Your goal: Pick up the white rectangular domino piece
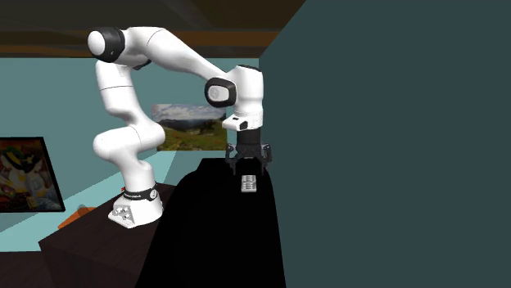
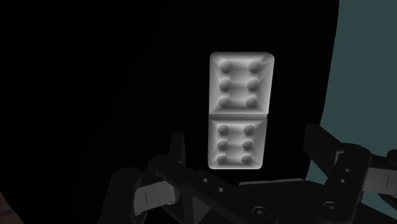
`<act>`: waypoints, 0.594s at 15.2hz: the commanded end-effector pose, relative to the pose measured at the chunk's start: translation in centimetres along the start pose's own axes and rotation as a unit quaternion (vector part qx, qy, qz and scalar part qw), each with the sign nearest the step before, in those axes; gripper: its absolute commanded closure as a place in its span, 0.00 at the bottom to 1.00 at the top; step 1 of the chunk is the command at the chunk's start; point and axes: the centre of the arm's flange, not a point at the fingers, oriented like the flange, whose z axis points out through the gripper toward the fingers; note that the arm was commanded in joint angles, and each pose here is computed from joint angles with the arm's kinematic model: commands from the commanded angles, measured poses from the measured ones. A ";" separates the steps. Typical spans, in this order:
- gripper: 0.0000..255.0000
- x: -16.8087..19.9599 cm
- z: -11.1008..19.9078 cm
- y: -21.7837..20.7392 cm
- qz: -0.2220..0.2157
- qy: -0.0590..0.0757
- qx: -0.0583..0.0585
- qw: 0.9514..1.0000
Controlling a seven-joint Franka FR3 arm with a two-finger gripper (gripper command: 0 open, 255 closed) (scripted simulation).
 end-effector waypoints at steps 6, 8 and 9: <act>0.00 0.1 3.5 -0.1 0.007 0.000 0.001 1.000; 1.00 0.1 3.6 -0.2 0.007 0.000 0.001 1.000; 1.00 0.1 3.6 -0.2 0.007 0.000 0.001 1.000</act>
